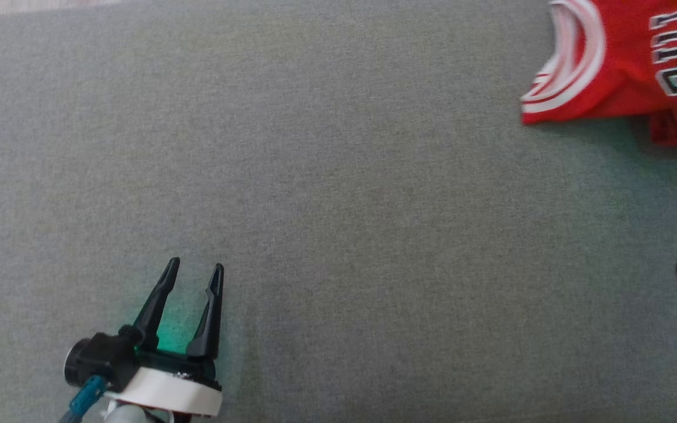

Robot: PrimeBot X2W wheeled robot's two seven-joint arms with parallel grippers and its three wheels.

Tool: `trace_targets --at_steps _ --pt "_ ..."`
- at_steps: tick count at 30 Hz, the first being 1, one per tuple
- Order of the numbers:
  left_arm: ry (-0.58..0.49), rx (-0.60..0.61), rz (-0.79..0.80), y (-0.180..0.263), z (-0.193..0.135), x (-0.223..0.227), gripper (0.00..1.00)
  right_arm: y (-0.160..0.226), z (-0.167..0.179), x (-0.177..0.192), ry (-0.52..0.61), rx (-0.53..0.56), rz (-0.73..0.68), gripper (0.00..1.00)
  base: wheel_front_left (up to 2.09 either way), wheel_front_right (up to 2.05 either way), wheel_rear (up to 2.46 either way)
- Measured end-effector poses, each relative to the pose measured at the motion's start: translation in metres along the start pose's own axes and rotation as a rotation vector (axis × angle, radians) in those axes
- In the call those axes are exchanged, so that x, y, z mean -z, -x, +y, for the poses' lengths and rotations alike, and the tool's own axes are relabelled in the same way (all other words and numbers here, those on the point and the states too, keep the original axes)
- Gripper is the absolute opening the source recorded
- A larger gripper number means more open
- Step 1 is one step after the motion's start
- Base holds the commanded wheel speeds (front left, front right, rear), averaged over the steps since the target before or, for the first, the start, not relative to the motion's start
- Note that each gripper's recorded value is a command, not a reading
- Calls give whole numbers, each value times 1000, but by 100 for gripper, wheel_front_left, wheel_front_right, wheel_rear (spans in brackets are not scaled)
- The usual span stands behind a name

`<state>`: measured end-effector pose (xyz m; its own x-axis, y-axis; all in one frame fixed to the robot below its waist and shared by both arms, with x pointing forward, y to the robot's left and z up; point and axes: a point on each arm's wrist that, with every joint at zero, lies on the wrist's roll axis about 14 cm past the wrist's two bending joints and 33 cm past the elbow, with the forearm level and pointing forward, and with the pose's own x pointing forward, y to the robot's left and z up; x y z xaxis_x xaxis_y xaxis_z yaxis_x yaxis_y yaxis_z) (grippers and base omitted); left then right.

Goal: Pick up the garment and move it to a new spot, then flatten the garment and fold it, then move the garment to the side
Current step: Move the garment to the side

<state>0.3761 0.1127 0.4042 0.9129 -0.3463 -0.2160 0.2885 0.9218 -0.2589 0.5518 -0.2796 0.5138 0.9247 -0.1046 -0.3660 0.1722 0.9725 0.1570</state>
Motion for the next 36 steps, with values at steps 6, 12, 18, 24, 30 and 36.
trace_targets --at_steps 6,12,18,24,30,36 --pt "-2 -12 6 2 4 2 100 4 -23 -10 8 81 38 0 0 0 0" --pt "-2 -16 10 2 6 3 100 13 -50 -23 102 197 55 92 0 0 0" --pt "-3 -20 14 2 8 4 100 25 -72 -54 224 313 -58 100 0 0 0" --pt "-7 -38 -20 2 13 -7 100 33 -55 -62 285 280 -157 100 0 0 0" --pt "-6 -76 -108 8 16 -33 100 59 -19 -67 316 167 -333 100 0 0 0" --pt "-14 -153 -182 26 22 -52 100 96 22 -7 242 5 -371 100 0 0 0"
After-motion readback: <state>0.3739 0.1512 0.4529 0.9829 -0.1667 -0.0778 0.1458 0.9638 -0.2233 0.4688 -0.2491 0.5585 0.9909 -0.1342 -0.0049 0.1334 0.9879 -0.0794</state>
